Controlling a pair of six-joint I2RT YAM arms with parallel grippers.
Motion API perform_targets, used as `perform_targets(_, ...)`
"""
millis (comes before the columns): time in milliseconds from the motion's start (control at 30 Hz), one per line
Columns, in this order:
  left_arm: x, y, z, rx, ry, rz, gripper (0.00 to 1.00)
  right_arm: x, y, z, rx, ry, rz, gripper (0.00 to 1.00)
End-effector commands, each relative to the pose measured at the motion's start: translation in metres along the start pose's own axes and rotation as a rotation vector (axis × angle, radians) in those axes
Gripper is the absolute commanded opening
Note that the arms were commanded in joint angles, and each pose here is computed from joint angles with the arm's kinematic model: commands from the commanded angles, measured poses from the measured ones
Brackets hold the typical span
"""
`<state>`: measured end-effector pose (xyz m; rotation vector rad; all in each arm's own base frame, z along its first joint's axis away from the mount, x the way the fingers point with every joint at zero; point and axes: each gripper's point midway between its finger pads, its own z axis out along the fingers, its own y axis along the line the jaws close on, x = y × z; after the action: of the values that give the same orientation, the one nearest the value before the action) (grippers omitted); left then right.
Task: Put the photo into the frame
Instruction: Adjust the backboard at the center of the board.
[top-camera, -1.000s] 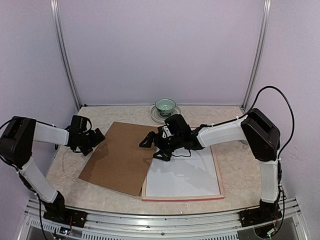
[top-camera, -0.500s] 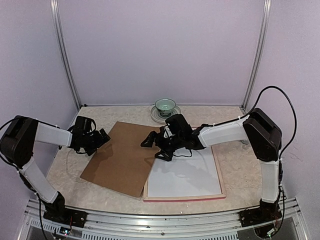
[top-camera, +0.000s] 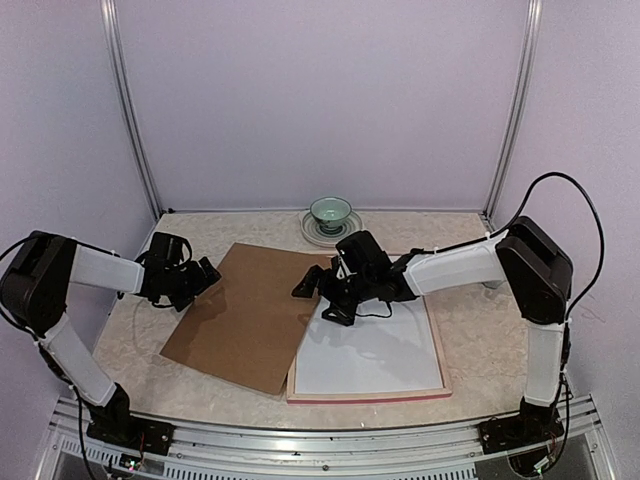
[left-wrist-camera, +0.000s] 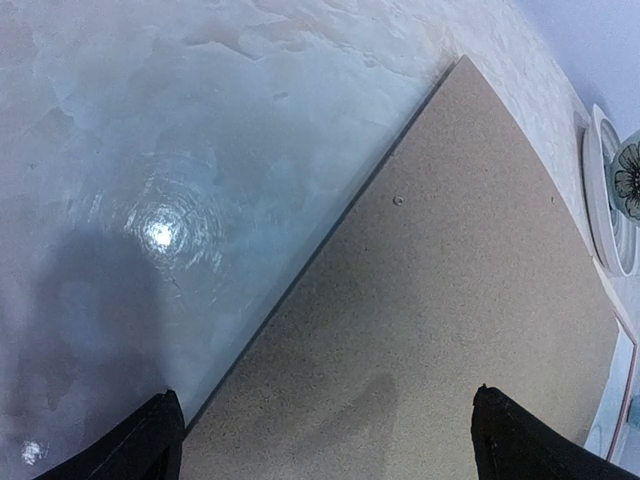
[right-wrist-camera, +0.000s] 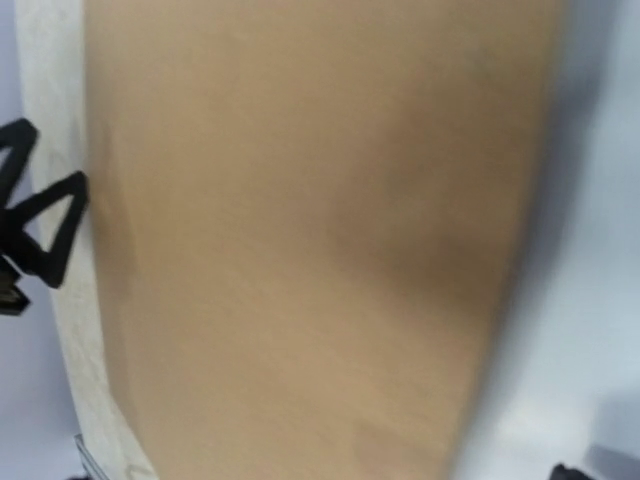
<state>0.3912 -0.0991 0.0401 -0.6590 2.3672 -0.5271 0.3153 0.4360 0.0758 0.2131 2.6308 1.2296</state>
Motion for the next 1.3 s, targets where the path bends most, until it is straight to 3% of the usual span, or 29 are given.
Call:
perform_targets(0, 0.038, 0.023, 0.006, -0.050, 0.137, -0.036, 0.99, -0.010, 0.004, 0.011, -0.001, -0.017, -0.014, 0.99)
perform_targets(467, 0.037, 0.024, 0.006, -0.043, 0.137, -0.047, 0.99, -0.011, 0.005, 0.025, 0.010, 0.010, 0.020, 0.99)
perform_targets(700, 0.039, 0.025, 0.007, -0.039, 0.146, -0.049, 0.99, -0.009, 0.023, 0.036, -0.089, 0.042, 0.012, 0.99)
perform_targets(1267, 0.051, 0.017, 0.005, 0.016, 0.196, -0.077, 0.99, -0.026, 0.155, -0.011, -0.440, 0.009, -0.175, 0.99)
